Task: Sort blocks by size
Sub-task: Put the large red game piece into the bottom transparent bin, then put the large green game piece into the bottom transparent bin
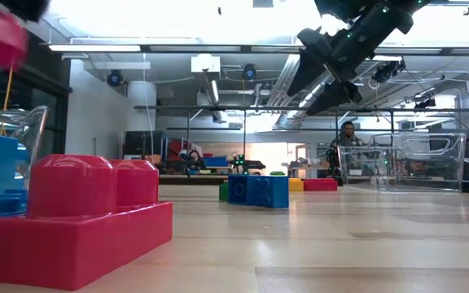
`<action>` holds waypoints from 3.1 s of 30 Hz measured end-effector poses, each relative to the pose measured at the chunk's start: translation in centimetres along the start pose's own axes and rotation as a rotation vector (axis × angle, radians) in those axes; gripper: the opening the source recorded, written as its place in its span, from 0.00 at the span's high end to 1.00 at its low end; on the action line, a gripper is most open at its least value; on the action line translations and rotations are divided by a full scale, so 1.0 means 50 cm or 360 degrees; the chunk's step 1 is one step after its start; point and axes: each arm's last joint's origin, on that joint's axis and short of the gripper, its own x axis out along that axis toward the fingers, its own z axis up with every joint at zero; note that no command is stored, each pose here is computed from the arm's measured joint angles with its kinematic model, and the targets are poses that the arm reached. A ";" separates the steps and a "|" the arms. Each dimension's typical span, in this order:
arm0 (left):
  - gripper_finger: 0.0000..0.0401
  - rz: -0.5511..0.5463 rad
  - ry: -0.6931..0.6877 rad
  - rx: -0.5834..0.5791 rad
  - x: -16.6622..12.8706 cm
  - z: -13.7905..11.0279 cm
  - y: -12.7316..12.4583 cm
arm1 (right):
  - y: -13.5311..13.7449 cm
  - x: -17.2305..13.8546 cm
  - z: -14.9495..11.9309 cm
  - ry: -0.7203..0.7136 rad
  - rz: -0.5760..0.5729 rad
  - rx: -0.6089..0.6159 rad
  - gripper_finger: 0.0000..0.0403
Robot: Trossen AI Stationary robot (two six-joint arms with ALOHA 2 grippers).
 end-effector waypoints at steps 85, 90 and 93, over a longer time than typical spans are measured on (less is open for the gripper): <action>0.46 -0.0625 -0.1847 0.0559 -0.150 0.363 -0.005 | -0.047 0.336 0.144 0.0806 -0.0831 0.0254 0.34; 0.46 -0.0594 -0.1828 0.0556 -0.151 0.356 -0.002 | -0.068 0.355 0.136 0.0829 -0.0891 0.0345 0.43; 0.46 -0.0588 -0.1825 0.0561 -0.149 0.357 -0.002 | -0.069 0.369 0.133 0.0806 -0.0865 0.0368 0.48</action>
